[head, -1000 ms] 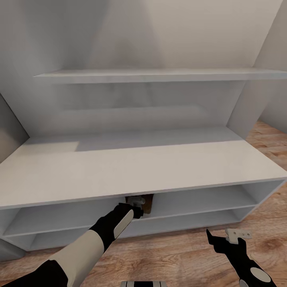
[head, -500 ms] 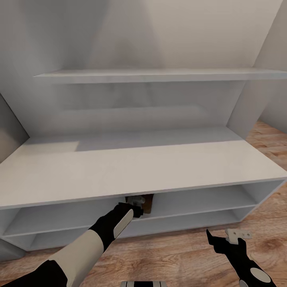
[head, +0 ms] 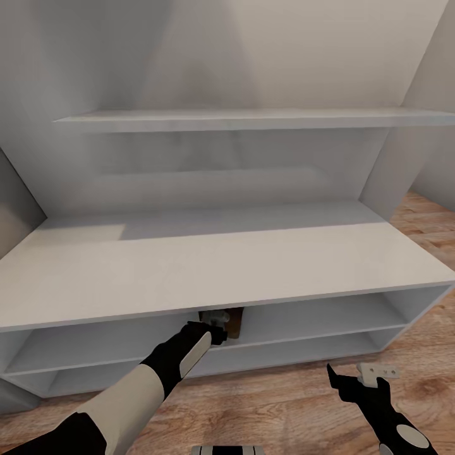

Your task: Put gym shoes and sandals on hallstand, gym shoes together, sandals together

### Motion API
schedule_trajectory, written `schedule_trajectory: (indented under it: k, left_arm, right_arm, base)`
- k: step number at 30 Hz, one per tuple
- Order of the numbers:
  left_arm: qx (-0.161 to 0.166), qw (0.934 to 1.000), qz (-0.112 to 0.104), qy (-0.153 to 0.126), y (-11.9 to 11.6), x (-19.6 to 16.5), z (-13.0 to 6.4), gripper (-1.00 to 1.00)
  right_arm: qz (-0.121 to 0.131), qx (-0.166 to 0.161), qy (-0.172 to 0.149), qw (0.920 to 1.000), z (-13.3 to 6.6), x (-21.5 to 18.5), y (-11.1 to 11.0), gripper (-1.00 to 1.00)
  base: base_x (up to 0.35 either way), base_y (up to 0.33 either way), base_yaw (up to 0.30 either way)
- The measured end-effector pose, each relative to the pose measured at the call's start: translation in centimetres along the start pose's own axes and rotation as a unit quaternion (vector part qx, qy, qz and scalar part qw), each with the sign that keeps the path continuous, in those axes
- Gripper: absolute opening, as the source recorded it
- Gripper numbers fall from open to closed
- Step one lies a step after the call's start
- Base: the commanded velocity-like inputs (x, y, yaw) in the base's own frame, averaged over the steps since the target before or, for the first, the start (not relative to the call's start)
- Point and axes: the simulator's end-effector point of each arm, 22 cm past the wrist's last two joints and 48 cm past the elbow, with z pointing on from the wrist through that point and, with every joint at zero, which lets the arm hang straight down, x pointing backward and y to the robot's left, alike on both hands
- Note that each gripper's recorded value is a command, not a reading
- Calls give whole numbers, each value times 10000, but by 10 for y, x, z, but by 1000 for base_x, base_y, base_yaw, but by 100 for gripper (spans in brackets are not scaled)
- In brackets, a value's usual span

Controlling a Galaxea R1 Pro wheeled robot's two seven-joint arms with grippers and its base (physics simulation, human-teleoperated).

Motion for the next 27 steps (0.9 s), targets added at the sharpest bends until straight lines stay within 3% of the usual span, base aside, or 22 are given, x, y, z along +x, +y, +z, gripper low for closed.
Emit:
schedule_trajectory:
  k: [16, 27]
  left_arm:
    - [10, 10000, 19, -8, -2, 0, 0, 100]
    - [9, 10000, 16, -7, -1, 0, 0, 100]
  right_arm:
    - [-3, -5, 4, 10000, 0, 0, 0, 100]
    - [-21, -15, 55, 10000, 0, 3, 2, 100]
  base:
    - [-102, -24, 0]
    - [-279, -96, 0]
